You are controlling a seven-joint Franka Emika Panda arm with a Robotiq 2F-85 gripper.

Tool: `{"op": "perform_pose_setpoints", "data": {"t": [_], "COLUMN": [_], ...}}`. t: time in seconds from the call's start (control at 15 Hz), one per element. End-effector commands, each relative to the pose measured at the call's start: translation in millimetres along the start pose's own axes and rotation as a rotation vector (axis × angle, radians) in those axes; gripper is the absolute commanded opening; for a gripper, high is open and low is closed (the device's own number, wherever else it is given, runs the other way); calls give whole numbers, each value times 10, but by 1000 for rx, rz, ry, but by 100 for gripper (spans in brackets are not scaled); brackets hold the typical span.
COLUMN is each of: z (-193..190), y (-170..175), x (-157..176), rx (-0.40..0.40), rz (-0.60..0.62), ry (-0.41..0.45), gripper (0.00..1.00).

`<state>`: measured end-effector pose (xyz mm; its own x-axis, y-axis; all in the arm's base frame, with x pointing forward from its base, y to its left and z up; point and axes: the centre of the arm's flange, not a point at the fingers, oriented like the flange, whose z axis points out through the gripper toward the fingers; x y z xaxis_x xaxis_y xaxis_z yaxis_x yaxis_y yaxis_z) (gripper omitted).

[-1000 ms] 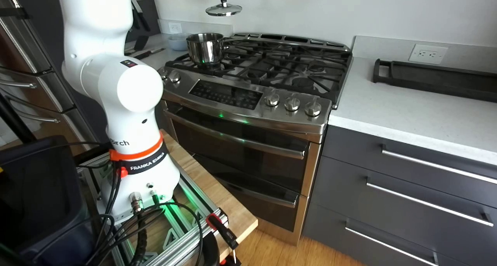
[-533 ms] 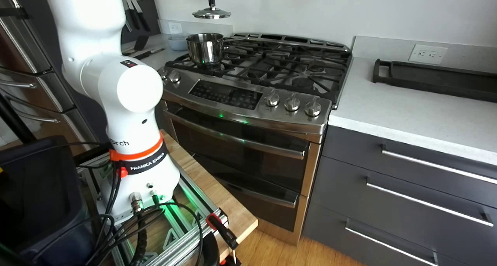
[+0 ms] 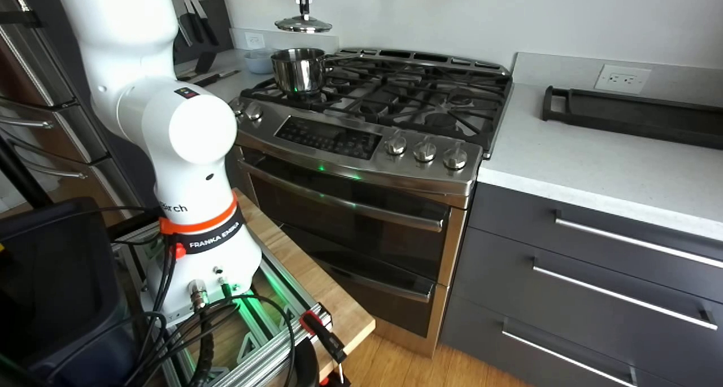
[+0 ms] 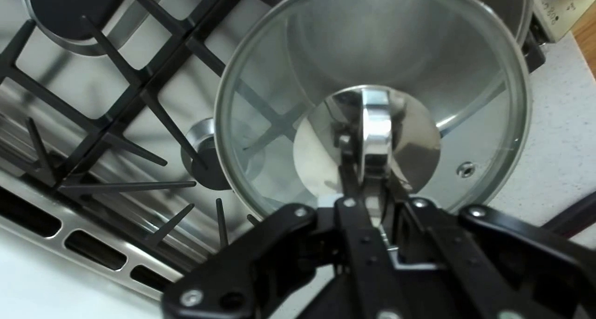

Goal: Move the silver pot to the left

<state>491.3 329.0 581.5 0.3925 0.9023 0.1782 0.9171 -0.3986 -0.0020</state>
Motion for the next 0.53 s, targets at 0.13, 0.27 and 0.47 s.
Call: {"op": "perform_pose_setpoints", "data": {"t": [0.13, 0.27, 0.47], "z": [-148, -190, -205], "y": [-233, -361, -467], "x": [33, 17, -109], "rx": [-13, -32, -69], "rz": [-54, -70, -36], "ry": [8, 5, -8], "gripper": [4, 4, 4]}}
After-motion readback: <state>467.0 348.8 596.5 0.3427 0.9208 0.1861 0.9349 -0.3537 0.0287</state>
